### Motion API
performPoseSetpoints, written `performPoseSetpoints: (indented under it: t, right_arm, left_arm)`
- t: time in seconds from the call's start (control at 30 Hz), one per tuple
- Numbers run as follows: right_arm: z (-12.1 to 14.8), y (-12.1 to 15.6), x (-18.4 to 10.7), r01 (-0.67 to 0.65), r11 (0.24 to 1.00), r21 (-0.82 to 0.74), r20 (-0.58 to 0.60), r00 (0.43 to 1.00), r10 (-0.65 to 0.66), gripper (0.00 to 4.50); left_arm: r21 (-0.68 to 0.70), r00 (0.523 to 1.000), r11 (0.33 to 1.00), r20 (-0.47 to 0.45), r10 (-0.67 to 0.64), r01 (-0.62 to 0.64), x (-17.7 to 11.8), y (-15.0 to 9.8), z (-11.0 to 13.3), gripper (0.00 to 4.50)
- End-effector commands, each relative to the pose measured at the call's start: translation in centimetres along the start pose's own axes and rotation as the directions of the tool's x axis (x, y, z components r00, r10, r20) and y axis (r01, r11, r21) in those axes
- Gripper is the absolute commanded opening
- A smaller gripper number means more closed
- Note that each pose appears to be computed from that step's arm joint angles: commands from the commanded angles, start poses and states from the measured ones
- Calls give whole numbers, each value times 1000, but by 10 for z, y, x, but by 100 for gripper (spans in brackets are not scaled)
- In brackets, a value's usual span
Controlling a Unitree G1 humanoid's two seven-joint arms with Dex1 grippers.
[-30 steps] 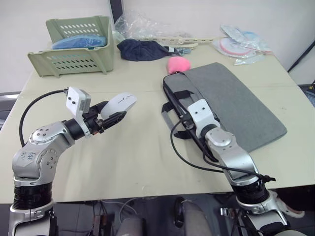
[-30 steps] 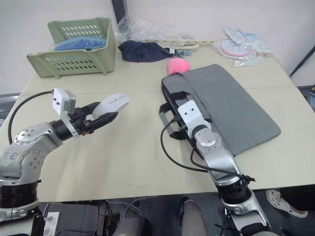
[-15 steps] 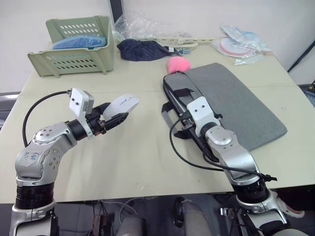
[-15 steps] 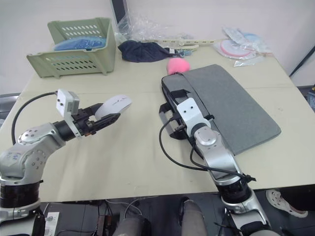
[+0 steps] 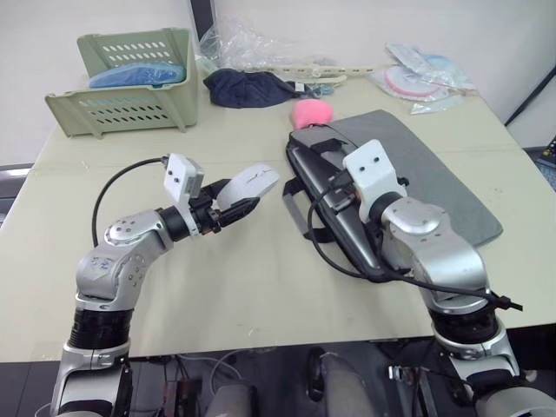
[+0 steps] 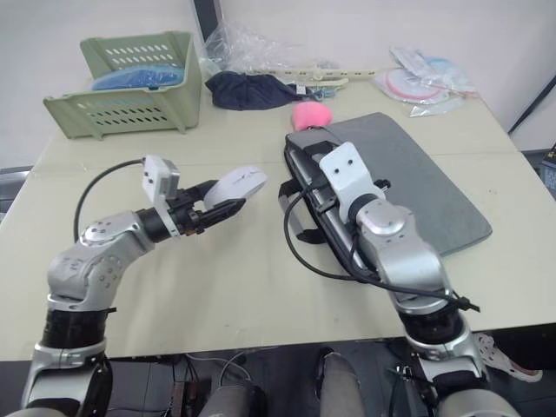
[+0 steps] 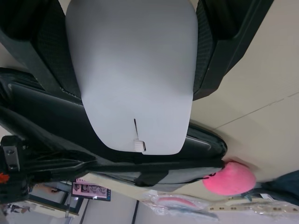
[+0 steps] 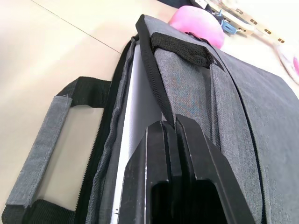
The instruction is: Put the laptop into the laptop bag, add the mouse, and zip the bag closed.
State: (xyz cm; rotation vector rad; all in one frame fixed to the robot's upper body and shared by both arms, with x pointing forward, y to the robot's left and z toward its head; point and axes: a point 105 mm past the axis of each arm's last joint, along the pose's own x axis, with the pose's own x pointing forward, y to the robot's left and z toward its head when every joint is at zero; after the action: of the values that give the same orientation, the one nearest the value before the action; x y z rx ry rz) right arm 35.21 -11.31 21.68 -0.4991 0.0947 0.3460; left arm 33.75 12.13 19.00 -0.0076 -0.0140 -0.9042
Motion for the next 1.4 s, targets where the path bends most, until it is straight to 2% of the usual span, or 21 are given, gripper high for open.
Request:
performPoseSetpoints:
  t: [0.03,0.23,0.43,0.7,1.13,1.4]
  right_arm:
    - [29,-7,-13,-29,999,-26,95,995,31,6]
    - [52,-28,-19,-25,998,-64,118,992,33,6]
    - [67,-25,-23,-59,994,-95,142,987,72,6]
    - [68,-22,-23,-80,991,-103,139,986,94,6]
    - [69,-21,-20,-80,991,-106,149,984,95,6]
    - [73,-18,-20,-84,990,-109,164,981,101,6]
  left_arm:
    - [48,999,998,38,-30,28,6,-3,11,278]
    - [25,997,998,46,-59,58,18,-8,3,278]
    - [20,993,994,51,-104,103,39,-16,-4,278]
    - [30,982,984,61,-176,175,77,-25,-8,278]
    - [13,975,977,70,-213,213,133,-41,-19,278]
    - [13,971,971,34,-238,238,159,-53,-32,278]
